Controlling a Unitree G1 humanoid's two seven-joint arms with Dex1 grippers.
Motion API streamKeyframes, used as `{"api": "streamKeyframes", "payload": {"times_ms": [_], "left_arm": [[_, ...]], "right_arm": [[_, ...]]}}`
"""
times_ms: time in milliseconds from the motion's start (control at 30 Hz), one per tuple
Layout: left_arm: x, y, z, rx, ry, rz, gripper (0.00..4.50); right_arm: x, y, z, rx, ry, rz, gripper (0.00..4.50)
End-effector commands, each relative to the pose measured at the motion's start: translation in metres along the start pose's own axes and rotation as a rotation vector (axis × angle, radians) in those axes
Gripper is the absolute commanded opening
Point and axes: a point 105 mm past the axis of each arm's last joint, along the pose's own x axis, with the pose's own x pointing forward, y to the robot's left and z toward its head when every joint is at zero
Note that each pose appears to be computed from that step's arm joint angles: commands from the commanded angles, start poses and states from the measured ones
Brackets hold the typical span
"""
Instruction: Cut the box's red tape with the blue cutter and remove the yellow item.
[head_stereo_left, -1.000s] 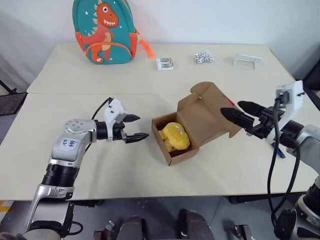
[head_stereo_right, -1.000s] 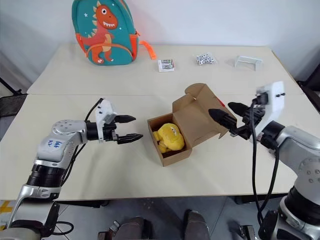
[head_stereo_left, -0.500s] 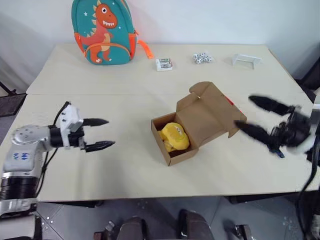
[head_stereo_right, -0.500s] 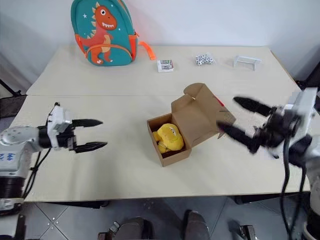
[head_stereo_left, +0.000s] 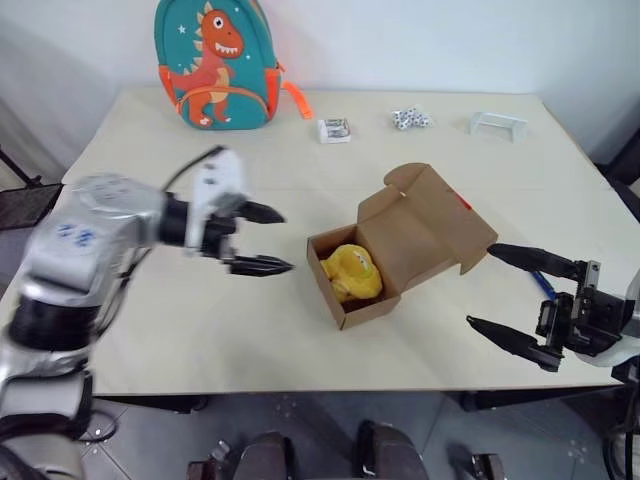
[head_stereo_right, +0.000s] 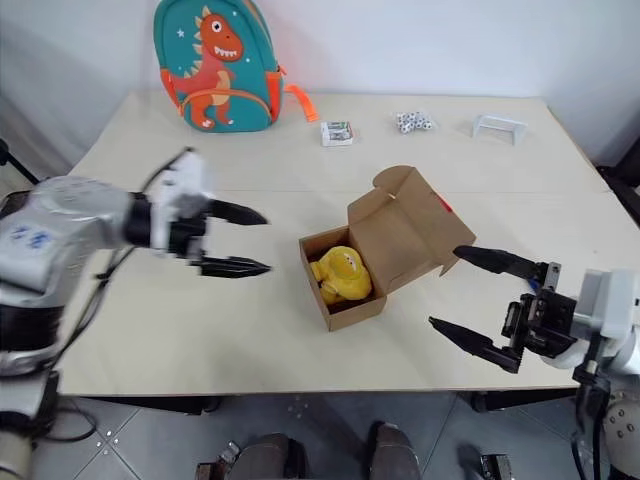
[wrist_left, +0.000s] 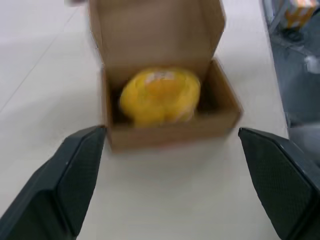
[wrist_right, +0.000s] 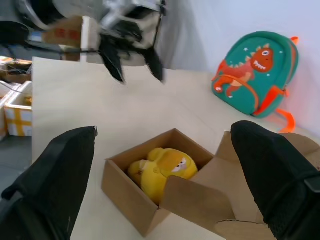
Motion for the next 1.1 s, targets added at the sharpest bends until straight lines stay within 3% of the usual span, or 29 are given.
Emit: {"api": "streamKeyframes", "payload": {"times_ms": [33, 267, 533, 633, 933, 1100], "left_arm": [[0.029, 0.003, 0.012, -0.017, 0.044, 0.013, 4.48], [0.084, 0.012, 0.012, 0.111, 0.149, 0.044, 4.48], [0.116, 0.008, -0.004, 0.175, 0.230, 0.036, 4.48], [0.120, 0.005, -0.005, 0.164, 0.225, 0.021, 3.88], [0.115, 0.004, 0.001, 0.142, 0.182, -0.018, 1.28], [0.108, 0.000, 0.022, 0.044, 0.025, -0.074, 0.05]], "right_arm": [[-0.007, 0.002, 0.006, -0.026, 0.004, -0.007, 4.50], [-0.002, 0.007, 0.009, -0.043, 0.010, -0.006, 4.50], [0.006, 0.008, 0.017, -0.049, -0.026, -0.049, 4.50], [0.008, 0.009, 0.018, -0.048, -0.025, -0.053, 4.50], [0.006, 0.008, 0.016, -0.031, -0.014, -0.067, 4.50], [0.005, 0.005, 0.013, -0.012, -0.018, -0.078, 4.50]]}}
